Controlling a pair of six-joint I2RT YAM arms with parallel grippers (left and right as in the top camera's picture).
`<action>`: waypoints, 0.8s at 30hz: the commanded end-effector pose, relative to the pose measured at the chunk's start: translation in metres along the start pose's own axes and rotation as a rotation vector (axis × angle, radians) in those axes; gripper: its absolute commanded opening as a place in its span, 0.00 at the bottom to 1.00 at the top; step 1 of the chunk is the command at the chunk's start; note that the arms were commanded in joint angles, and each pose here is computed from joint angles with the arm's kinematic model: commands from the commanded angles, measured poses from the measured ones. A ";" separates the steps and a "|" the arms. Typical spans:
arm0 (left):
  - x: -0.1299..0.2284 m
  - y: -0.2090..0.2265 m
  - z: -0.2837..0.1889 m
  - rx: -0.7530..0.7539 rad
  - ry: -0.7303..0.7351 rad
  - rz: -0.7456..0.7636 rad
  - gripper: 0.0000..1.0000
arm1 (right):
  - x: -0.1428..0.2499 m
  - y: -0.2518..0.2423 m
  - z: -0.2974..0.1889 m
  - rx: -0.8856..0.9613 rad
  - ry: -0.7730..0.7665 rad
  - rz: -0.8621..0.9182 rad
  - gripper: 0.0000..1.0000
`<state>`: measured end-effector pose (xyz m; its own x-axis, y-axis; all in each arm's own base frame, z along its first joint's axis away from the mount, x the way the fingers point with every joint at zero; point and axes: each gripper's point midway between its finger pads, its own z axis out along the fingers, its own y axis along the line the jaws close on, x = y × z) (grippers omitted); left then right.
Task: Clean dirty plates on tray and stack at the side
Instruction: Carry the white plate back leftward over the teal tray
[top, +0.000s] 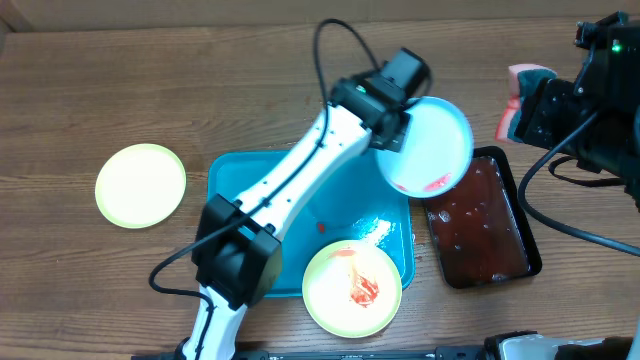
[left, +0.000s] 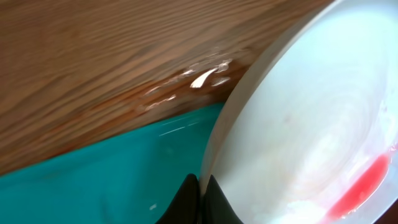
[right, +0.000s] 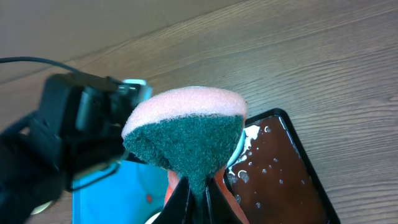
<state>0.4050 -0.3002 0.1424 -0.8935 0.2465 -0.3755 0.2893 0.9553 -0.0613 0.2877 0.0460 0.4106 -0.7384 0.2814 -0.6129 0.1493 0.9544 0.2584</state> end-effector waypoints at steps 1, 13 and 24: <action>-0.007 0.040 -0.009 -0.099 -0.006 -0.114 0.04 | -0.003 0.003 -0.010 -0.028 -0.029 0.007 0.04; 0.035 0.094 -0.004 -0.315 0.126 -0.134 0.05 | 0.046 -0.003 0.048 0.003 0.234 0.037 0.04; 0.075 0.118 0.018 -0.370 0.196 -0.181 0.05 | 0.068 0.000 0.080 -0.018 0.344 0.025 0.04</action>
<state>0.3800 -0.1856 0.0766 -0.9816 0.1073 -0.1579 0.0675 0.9687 0.2390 0.2898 0.0667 0.3083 -0.9073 0.2693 -0.3229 0.1902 0.9478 0.2561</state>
